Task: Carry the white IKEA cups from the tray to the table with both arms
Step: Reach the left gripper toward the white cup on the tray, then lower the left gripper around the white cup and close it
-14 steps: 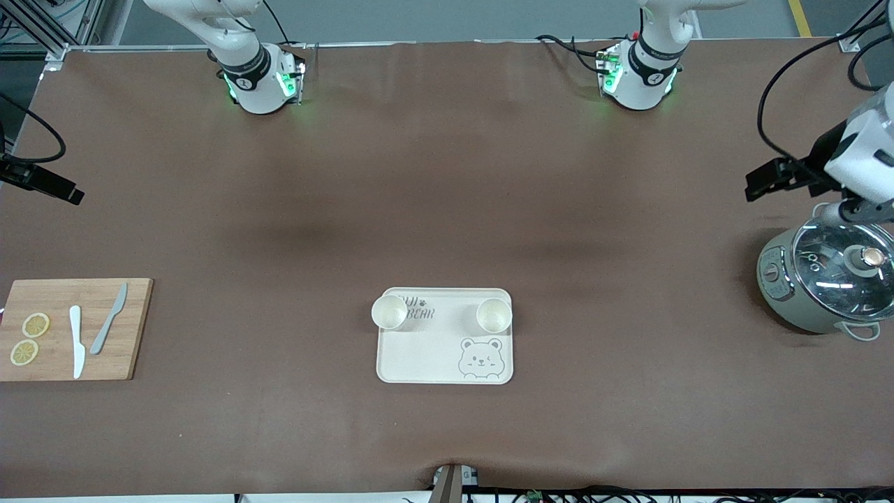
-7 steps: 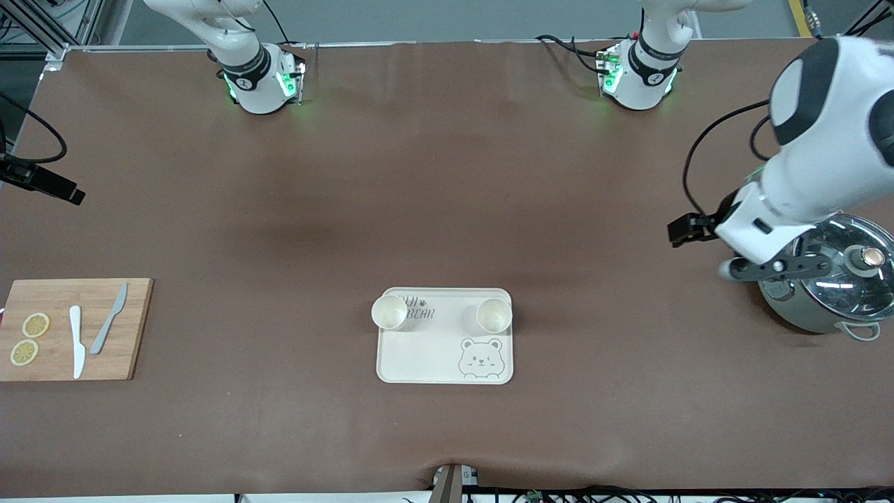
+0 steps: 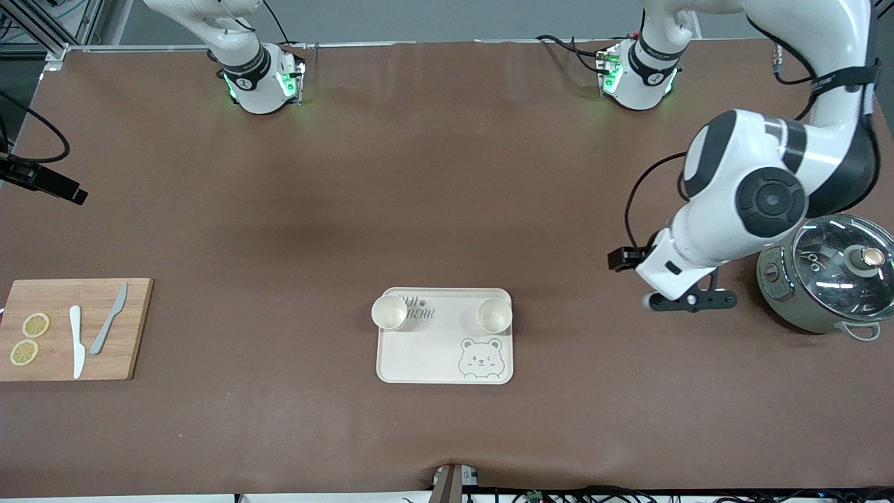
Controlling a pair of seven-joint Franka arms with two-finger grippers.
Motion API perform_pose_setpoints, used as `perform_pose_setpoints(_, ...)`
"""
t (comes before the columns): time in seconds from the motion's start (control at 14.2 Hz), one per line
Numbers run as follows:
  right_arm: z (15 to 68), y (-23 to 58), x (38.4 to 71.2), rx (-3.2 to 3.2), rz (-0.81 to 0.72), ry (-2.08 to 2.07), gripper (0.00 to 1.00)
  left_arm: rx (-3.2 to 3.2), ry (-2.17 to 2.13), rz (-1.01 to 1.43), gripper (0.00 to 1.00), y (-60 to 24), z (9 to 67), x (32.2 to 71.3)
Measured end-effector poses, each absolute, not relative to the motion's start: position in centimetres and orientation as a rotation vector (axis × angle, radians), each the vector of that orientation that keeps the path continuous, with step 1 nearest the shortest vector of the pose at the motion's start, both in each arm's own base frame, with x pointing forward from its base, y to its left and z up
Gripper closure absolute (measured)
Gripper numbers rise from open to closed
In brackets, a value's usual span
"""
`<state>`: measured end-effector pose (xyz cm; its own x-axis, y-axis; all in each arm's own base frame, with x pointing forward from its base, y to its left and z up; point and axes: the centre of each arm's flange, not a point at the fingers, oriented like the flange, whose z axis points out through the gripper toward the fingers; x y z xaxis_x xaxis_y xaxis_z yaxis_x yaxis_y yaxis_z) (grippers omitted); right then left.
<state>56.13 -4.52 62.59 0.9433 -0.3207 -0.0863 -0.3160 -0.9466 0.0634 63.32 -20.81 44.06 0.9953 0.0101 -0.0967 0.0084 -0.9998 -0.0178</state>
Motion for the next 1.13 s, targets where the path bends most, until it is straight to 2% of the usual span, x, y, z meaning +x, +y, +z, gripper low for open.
perform_pose_setpoints(1.13, 62.5, -5.0, 56.2, 3.046, -0.149, -0.512, 0.00, -3.213, -0.334, -0.092, 0.00, -33.1, 32.9, 65.5)
